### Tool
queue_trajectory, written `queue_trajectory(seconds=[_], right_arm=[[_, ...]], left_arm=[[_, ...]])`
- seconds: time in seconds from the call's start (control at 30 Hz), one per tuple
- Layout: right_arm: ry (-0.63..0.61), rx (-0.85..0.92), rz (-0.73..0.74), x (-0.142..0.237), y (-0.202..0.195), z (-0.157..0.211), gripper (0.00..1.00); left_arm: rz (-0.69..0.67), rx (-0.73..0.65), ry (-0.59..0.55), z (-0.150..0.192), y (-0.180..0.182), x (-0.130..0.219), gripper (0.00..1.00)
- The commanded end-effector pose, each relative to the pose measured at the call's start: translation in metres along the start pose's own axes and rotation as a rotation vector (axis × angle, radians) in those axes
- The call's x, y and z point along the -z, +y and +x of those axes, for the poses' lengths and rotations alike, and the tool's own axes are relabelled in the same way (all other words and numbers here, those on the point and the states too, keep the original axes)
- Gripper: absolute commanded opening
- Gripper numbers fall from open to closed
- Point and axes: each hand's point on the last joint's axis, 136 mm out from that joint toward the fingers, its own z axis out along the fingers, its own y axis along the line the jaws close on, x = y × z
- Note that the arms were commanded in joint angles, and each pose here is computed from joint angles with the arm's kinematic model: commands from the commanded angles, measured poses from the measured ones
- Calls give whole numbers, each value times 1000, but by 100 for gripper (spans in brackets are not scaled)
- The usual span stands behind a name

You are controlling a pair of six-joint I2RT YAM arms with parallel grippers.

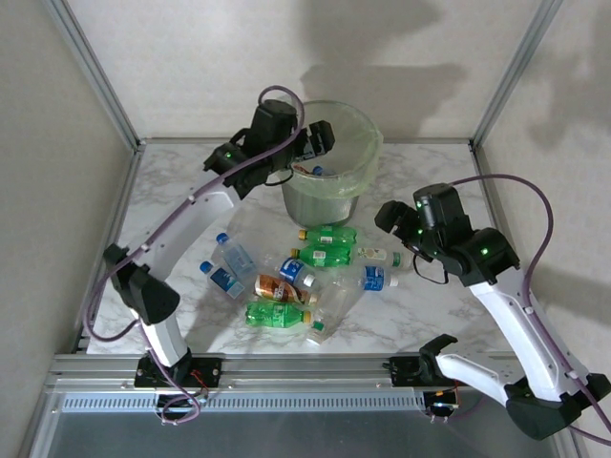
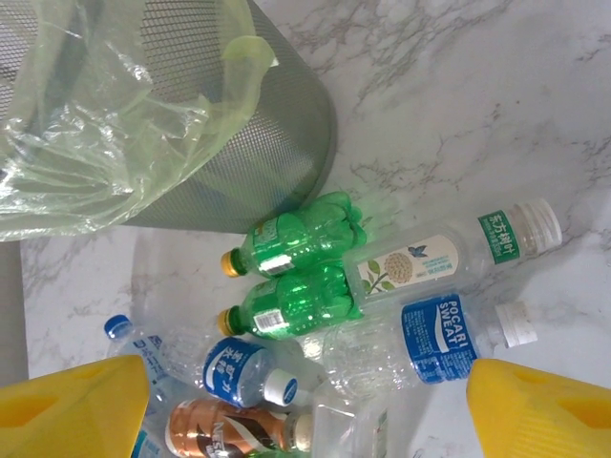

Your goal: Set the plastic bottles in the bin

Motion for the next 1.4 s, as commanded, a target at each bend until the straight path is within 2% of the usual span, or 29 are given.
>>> queue_trajectory(seconds=[0.0,0.17,0.23,0.37,0.53,0.7,0.93,1.17,1.23,1.37], right_arm=[[35,24,6,-14,-7,11,87],[87,17,14,-41,-12,30,85],[93,-9,56,-48,-23,35,85],[111,-78,108,-59,-39,48,85],[187,-125,122,-79,-39,73,86],[273,-59,157,-89,-22,113,85],[355,49,231,-101,-7,180,88],[409,165,380,-124,-9,209,90],[407,200,391,-134,-8,212,88],[421,191,428,-146,-17,221,86]], left_arm=[[-16,35,-126,-33,-1,61,87],[-97,47,-190,-35,37,116,90],[-116,70,-206,-31,56,131,92],[-91,88,-193,-21,73,148,94],[-59,111,-145,8,88,140,93],[-60,113,-61,43,104,117,91],[-41,123,-24,69,124,100,91],[-88,124,0,69,138,95,90],[-56,126,9,72,134,93,90],[-91,118,41,77,142,86,89]])
